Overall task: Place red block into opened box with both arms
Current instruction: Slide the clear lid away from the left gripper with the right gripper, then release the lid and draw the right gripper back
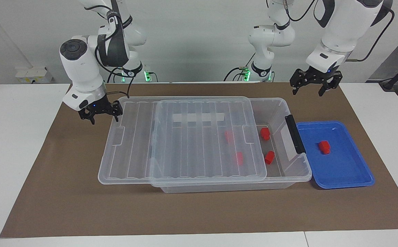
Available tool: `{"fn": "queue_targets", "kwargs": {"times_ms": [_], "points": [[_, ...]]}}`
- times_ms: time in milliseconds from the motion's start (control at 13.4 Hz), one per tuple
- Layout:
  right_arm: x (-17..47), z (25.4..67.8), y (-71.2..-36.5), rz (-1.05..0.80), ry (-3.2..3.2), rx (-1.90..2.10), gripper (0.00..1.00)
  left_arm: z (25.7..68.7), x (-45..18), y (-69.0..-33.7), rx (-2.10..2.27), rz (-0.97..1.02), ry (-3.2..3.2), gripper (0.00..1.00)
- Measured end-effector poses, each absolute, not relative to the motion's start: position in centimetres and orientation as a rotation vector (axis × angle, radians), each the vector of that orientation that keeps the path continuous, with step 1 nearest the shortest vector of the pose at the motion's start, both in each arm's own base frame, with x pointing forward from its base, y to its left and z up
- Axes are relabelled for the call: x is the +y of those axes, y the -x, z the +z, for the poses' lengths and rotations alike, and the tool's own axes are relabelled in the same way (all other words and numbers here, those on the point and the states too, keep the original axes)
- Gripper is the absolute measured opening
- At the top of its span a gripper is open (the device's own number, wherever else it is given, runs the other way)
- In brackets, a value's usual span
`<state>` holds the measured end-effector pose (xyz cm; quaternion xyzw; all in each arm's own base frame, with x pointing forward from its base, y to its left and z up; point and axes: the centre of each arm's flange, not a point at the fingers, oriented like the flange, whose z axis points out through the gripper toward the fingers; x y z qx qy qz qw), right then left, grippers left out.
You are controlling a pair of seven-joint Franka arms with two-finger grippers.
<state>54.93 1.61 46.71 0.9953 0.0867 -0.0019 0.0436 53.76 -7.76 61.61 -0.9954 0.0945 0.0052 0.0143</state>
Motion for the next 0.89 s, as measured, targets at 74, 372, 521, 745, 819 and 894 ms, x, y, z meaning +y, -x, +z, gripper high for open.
{"fn": "queue_targets", "kwargs": {"times_ms": [74, 372, 521, 745, 819, 894], "points": [[0.8, 46.7, -54.9, -0.008, -3.043, 0.269, 0.96, 61.6, -7.8, -53.8, 0.294, 0.016, 3.099, 1.0], [-1.6, 46.7, -54.9, -0.013, -3.043, 0.264, 0.96, 61.6, -7.8, -53.8, 0.294, 0.016, 3.099, 1.0], [-2.0, 46.7, -54.9, -0.014, -3.044, 0.258, 0.96, 61.6, -7.8, -53.8, 0.294, 0.016, 3.099, 1.0], [-2.6, 46.7, -54.9, -0.014, -3.045, 0.245, 0.97, 61.6, -7.8, -53.8, 0.294, 0.016, 3.099, 1.0], [-2.6, 46.7, -54.9, -0.013, -3.045, 0.244, 0.97, 61.6, -7.8, -53.8, 0.294, 0.016, 3.099, 1.0], [-2.6, 46.8, -54.9, -0.011, -3.045, 0.243, 0.98, 61.6, -7.8, -53.8, 0.294, 0.016, 3.099, 1.0]]}}
